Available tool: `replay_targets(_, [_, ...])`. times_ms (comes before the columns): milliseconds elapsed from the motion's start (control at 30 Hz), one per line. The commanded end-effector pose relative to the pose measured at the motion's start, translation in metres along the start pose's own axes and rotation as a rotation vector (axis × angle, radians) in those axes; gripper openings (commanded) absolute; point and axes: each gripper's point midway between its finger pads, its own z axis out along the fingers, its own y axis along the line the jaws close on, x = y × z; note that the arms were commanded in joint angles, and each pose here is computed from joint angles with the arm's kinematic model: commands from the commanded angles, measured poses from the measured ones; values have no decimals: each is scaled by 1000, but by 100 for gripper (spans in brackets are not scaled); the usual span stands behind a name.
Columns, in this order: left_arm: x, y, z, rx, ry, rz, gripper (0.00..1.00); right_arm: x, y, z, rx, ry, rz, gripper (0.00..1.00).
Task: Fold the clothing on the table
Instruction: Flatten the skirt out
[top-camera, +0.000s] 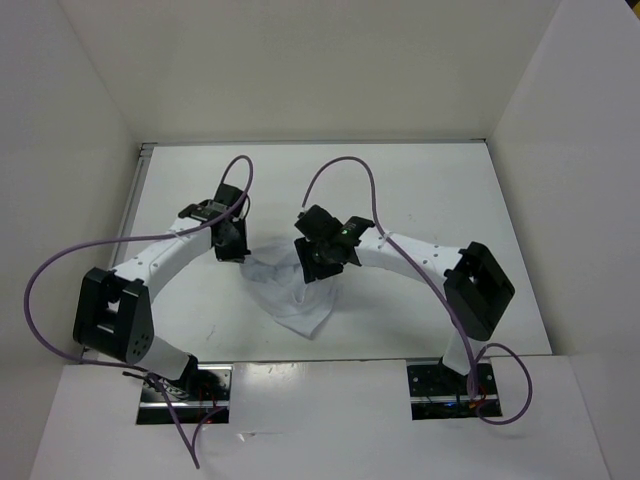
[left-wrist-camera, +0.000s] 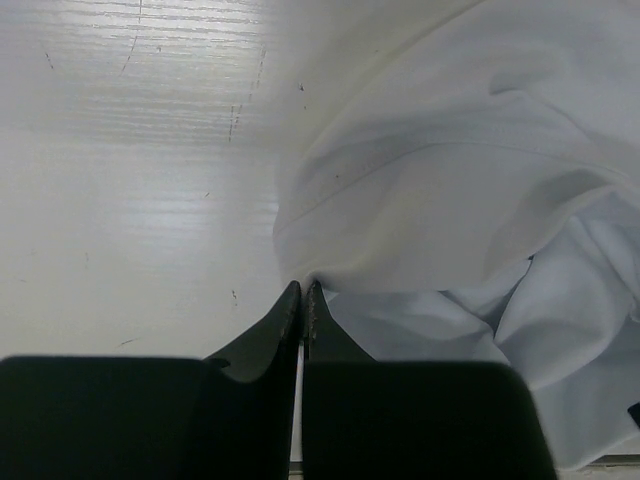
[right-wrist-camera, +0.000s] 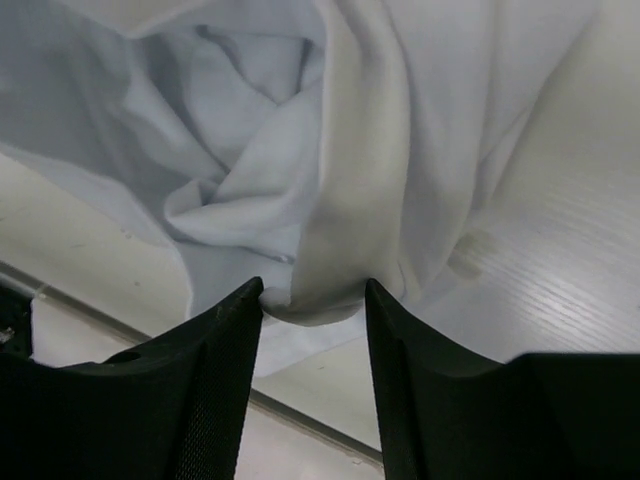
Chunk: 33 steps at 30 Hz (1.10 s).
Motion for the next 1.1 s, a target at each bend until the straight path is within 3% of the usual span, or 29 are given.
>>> replay_targets(0, [-1,1,-11,11,-28,-2,0,-25,-17,-4,136,-107,37,47])
replay_targets(367, [2,7,-20,-4,-40,-2,0,-27,-68,-19,361,-165,100,35])
replay_targets(667, [6,10,-21,-16,-36,-1,0,-28,-94,-36,414,-202,148,0])
replay_targets(933, [8,20,-24,-62,-35,1,0,-21,-145,-61,550,-209,212,0])
replay_targets(1067, [7,14,-28,-31,-30,9,0,-26,-145,-81,501,-245,215,0])
